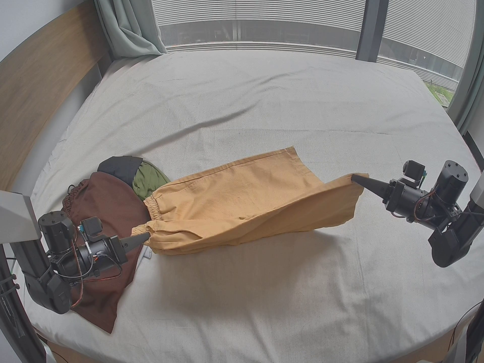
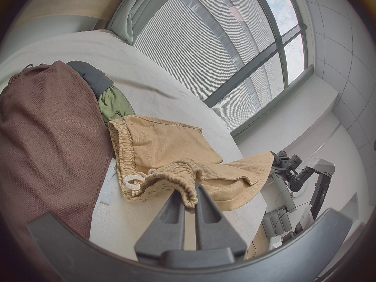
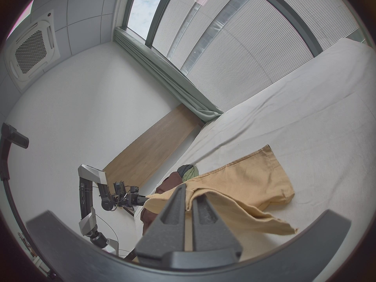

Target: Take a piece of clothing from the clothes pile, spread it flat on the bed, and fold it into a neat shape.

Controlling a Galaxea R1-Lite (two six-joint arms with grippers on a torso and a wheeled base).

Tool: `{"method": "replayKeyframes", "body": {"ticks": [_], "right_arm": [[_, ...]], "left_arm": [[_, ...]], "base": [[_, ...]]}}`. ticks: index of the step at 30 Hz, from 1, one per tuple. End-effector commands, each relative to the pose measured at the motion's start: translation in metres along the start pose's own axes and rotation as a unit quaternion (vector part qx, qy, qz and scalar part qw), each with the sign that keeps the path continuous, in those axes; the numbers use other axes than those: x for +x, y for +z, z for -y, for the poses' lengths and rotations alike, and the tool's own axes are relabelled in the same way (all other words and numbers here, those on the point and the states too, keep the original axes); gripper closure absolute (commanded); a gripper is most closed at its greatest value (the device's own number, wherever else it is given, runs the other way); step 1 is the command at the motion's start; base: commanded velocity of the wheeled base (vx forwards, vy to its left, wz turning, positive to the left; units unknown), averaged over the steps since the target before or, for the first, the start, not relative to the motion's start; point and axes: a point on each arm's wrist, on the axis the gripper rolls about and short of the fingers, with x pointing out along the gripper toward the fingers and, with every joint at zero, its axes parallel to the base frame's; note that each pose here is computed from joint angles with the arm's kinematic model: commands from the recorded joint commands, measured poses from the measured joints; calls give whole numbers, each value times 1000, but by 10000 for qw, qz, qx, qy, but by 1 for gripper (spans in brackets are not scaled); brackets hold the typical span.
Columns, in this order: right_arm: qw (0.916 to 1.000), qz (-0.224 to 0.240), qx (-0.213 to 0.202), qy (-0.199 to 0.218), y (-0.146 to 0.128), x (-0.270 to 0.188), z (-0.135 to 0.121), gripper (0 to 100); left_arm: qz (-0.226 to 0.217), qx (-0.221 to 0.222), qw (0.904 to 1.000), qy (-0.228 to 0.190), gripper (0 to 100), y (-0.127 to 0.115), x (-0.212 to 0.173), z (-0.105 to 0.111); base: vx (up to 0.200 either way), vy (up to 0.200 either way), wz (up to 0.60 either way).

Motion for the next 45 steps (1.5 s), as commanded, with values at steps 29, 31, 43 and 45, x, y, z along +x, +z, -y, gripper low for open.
{"method": "replayKeyframes", "body": {"ticks": [29, 31, 43, 45], "right_arm": [[9976, 441, 166, 504, 19, 75, 69, 100], [9973, 476, 145, 533, 20, 78, 73, 100], [9967, 551, 69, 592, 26, 98, 92, 100], [9968, 543, 80, 586, 25, 101, 97, 100]], "left_arm": [[433, -363, 9983, 159, 100, 17, 10, -5], [468, -373, 9981, 146, 100, 19, 11, -6], [567, -600, 9963, 247, 100, 21, 17, -11], [587, -606, 9960, 289, 100, 21, 19, -14]], "base": [[0, 0, 0], [0, 0, 0], [0, 0, 0], [0, 0, 0]]}}
